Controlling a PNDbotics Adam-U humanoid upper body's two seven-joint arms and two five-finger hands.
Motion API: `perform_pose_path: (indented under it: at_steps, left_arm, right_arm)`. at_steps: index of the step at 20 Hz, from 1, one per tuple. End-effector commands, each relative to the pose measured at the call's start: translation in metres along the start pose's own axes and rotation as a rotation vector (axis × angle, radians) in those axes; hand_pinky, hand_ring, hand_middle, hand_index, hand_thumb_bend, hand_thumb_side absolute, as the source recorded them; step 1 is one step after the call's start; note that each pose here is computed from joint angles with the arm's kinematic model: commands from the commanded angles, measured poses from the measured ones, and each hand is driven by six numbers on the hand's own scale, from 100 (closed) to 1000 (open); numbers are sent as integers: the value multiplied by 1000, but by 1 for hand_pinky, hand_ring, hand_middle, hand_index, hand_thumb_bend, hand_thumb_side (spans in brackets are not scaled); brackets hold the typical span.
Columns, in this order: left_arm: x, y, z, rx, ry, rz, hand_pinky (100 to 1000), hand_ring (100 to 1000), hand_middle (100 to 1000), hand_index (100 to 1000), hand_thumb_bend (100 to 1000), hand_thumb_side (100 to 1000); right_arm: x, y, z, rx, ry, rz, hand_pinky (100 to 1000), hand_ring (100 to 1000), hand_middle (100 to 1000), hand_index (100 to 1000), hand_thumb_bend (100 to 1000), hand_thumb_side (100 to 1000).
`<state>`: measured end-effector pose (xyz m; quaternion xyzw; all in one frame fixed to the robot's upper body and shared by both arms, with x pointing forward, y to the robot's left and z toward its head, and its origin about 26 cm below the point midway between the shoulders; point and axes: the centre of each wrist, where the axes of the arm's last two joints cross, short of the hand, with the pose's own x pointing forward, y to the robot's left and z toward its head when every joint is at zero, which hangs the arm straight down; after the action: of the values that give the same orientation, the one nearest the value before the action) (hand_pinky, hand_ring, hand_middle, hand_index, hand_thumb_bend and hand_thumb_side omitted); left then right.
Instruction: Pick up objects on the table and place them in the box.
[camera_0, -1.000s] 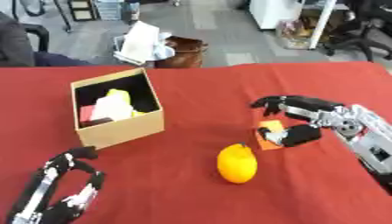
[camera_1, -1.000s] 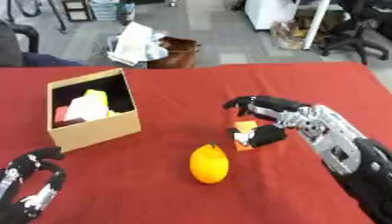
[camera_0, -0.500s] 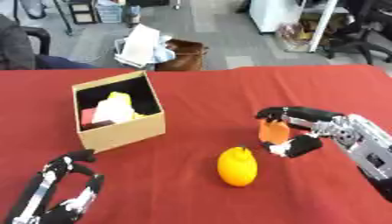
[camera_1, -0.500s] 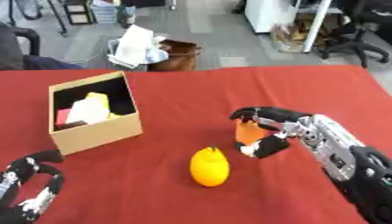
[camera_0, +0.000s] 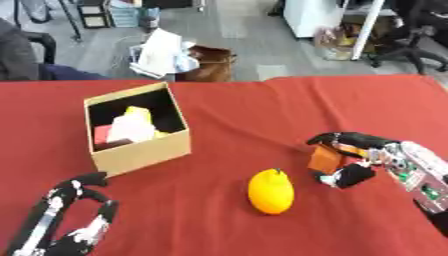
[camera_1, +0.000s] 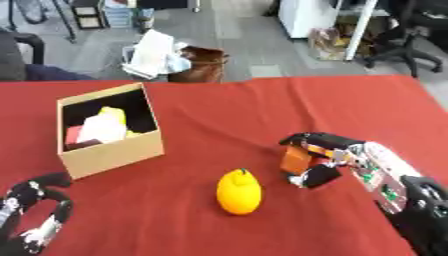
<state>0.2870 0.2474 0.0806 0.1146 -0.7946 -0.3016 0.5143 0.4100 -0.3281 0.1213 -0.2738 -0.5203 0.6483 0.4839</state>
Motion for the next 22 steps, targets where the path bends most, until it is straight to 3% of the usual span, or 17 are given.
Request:
perform_pose_path:
  at_steps: [1, 6, 10, 12, 13, 15, 18, 22]
  left_arm:
    - [3, 7, -2, 14, -16, -17, 783, 627, 693, 851, 331, 630]
    - [3, 7, -1, 14, -14, -17, 782, 628, 693, 851, 331, 630]
    - [2, 6, -1, 7, -13, -16, 782, 628, 694, 850, 331, 631]
    - [2, 6, -1, 6, -12, -16, 782, 628, 694, 850, 331, 631]
    - [3, 6, -1, 4, -15, -16, 782, 628, 694, 849, 332, 629]
    - [5, 5, -3, -7, -26, -14, 782, 628, 693, 848, 332, 628]
    - [8, 3, -6, -26, -45, -8, 782, 629, 693, 843, 333, 628]
    - [12, -1, -11, -62, -75, 3, 782, 629, 692, 842, 334, 627]
  right_arm:
    - [-9, -13, 7, -88, 40, 17, 795, 734, 752, 923, 100, 250]
    - [9, -55, 11, -240, 0, 59, 786, 701, 741, 920, 100, 134]
    - [44, -112, 6, -322, -80, 154, 801, 711, 751, 924, 100, 100]
    - [51, -122, 5, -327, -92, 172, 801, 711, 751, 924, 100, 100]
    - [60, -130, 2, -338, -114, 187, 817, 722, 763, 928, 110, 100]
    - [98, -159, -18, -356, -185, 241, 816, 718, 763, 929, 105, 100]
    - [132, -173, -45, -348, -240, 287, 826, 729, 773, 933, 114, 100]
    - [164, -172, -78, -338, -267, 303, 811, 716, 772, 931, 100, 100]
